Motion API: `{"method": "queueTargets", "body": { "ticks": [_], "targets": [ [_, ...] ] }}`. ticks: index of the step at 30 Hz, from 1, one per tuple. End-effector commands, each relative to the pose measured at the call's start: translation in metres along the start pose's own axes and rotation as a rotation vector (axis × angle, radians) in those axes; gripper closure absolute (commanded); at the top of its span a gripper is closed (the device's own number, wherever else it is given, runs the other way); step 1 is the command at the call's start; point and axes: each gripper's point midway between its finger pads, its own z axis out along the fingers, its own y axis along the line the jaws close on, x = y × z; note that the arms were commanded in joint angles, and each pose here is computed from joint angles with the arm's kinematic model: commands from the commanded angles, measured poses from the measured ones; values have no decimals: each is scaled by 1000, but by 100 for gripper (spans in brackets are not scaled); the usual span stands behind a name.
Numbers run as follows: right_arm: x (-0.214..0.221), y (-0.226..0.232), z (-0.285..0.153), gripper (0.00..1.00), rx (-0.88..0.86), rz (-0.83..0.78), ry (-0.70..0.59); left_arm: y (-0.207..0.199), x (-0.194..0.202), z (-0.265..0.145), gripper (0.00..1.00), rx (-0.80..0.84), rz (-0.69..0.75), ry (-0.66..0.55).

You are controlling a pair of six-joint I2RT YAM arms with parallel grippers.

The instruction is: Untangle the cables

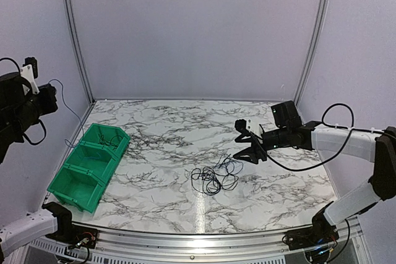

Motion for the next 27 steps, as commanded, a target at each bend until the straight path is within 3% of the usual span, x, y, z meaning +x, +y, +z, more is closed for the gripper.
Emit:
{"method": "queueTargets", "body": {
  "ticks": [1,17,27],
  "targets": [
    [1,-3,1,32,2,-4,9,13,7,-7,100,-53,17,15],
    [4,-1,2,32,-5,-7,17,34,80,30,100,-201,124,167],
    [6,0,2,32,-13,-14,28,37,143,49,100,-236,59,302]
  ]
}}
